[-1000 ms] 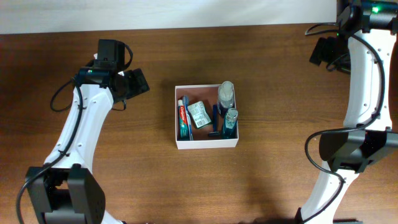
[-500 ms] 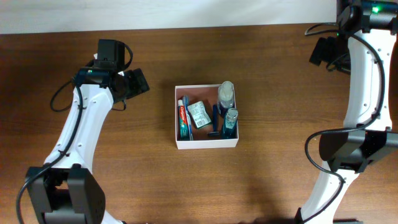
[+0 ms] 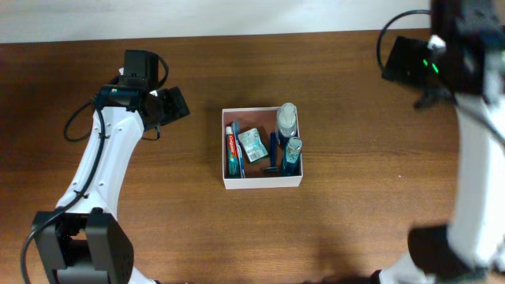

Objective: Pack container

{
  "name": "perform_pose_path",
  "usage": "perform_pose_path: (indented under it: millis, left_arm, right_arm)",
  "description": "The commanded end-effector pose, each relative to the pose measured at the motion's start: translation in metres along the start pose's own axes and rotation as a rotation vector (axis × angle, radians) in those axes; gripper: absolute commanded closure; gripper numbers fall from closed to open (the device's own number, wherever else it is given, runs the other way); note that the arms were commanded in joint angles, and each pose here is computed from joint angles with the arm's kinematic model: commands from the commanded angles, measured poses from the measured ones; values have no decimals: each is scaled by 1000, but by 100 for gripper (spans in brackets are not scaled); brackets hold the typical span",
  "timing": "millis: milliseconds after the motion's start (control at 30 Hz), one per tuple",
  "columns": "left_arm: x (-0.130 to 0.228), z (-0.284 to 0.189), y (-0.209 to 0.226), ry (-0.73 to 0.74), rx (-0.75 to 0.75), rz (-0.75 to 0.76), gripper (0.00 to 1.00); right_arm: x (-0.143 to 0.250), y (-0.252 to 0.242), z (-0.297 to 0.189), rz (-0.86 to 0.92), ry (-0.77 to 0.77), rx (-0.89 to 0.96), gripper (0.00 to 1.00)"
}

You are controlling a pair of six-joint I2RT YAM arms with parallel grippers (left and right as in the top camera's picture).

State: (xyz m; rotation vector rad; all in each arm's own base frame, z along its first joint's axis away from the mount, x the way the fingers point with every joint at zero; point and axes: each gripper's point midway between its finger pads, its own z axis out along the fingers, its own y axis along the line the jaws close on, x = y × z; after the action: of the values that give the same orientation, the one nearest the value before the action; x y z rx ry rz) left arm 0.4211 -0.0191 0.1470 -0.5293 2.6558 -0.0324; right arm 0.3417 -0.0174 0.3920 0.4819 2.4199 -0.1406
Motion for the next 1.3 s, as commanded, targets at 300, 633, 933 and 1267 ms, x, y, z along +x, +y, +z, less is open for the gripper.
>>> perform_pose_path:
  millis: [300, 633, 933, 1267]
  left_arm:
    - [-8, -11, 0, -31, 6, 1, 1]
    - [-8, -11, 0, -31, 6, 1, 1]
    - [-8, -11, 0, -31, 6, 1, 1]
    - [-8, -11, 0, -31, 6, 1, 1]
  right_arm:
    - [35, -45, -170, 52, -376, -224, 2]
    - [79, -91, -229, 112, -530, -298, 2]
    - [133, -102, -194, 117, -448, -259, 2]
    - [142, -87, -109, 171, -522, -243, 2]
